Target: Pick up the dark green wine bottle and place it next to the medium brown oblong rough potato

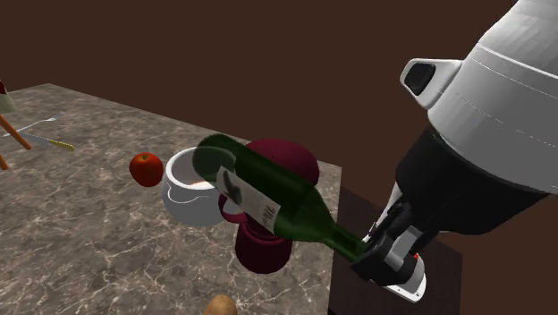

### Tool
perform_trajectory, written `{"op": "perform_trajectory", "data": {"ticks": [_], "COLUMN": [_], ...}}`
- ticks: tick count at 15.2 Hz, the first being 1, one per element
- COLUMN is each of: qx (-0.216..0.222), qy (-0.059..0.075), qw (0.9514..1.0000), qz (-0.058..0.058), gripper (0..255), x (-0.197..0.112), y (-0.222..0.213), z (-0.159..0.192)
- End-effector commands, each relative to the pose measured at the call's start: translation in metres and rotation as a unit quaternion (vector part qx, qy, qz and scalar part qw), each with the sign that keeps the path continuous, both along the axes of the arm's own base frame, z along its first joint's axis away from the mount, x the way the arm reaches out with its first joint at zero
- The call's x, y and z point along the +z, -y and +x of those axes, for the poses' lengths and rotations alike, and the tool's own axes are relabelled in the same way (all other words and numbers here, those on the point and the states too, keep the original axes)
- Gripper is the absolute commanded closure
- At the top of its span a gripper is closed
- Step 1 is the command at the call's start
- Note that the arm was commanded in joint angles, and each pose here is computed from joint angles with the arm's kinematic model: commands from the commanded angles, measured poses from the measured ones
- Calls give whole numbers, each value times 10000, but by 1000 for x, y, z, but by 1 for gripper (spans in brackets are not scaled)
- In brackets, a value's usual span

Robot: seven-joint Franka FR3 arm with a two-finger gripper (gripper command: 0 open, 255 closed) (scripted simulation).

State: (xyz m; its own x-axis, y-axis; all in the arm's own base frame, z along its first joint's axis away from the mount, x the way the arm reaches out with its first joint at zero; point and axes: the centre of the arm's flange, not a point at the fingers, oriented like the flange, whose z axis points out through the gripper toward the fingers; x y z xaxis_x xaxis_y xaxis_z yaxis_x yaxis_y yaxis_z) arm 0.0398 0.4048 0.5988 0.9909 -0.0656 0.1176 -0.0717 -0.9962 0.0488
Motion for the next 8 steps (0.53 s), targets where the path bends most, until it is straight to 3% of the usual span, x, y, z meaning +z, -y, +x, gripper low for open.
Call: {"op": "perform_trajectory", "data": {"ticks": [1, 8], "qx": [-9, -9], "qy": [0, 0], "qw": [10000, 10000], "qz": [-4, -4], "gripper": [255, 255], "x": [-11, -48], "y": [1, 1], "z": [2, 2]}}
